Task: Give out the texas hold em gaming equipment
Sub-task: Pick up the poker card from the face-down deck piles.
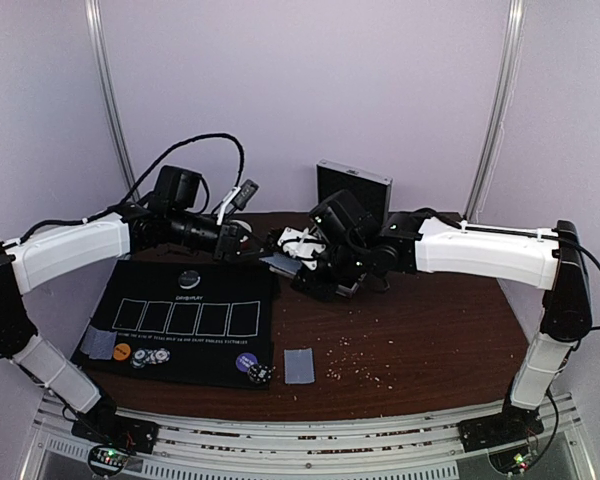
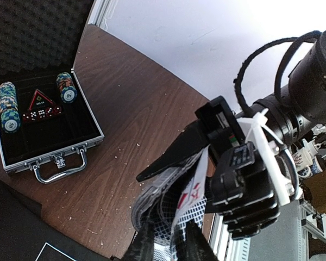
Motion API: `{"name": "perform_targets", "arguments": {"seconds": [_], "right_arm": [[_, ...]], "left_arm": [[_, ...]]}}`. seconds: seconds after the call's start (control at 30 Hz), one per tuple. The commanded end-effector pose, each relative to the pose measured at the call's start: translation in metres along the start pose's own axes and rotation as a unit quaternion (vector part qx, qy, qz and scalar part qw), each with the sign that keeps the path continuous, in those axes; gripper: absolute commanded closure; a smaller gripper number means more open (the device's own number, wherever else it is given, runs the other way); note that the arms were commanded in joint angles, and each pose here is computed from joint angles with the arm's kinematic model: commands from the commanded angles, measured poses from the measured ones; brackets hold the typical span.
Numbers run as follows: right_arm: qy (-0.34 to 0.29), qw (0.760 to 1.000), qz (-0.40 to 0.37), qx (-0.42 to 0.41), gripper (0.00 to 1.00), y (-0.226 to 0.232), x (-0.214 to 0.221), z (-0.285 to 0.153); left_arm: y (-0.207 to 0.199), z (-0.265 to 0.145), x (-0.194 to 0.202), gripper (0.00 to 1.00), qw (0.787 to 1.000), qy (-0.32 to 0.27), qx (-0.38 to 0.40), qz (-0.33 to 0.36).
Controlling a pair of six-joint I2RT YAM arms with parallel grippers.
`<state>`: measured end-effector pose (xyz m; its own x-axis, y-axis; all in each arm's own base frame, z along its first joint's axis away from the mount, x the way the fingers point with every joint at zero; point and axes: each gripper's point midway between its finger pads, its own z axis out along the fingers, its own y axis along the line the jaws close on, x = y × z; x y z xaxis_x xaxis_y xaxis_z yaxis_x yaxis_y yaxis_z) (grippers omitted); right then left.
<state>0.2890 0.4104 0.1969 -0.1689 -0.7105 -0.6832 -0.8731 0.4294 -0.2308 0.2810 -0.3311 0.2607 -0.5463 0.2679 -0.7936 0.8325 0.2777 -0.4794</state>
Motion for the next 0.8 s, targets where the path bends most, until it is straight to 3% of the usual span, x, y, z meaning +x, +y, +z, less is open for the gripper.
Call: {"name": "perform_targets", "arguments": {"seconds": [0.0,0.07,0.57,0.67,0.77], "right_arm": [[-0.020,1.000,0.005,0.012,0.60,-0.008,-0.009,-0.013],[-0.019,1.000,0.005,0.015,0.60,-0.009,-0.009,-0.013],[0.016,0.996,0.049,0.072,0.61,-0.058,0.042,-0.025],[0.030,0.993,0.061,0.091,0.61,-0.073,0.057,-0.031],[0.042,0.990,0.071,0.111,0.61,-0.087,0.069,-0.043]], "left_arm": [[0.003,0.004,0.002,0.89,1.000,0.002,0.008,0.001],[0.000,0.001,-0.003,1.00,1.000,-0.005,0.006,0.009],[-0.009,-0.054,-0.048,1.00,0.997,-0.069,-0.018,0.038],[0.003,-0.066,-0.047,1.00,0.996,-0.051,-0.054,0.046],[0.034,-0.059,-0.015,1.00,0.992,0.035,-0.113,0.039]]}}
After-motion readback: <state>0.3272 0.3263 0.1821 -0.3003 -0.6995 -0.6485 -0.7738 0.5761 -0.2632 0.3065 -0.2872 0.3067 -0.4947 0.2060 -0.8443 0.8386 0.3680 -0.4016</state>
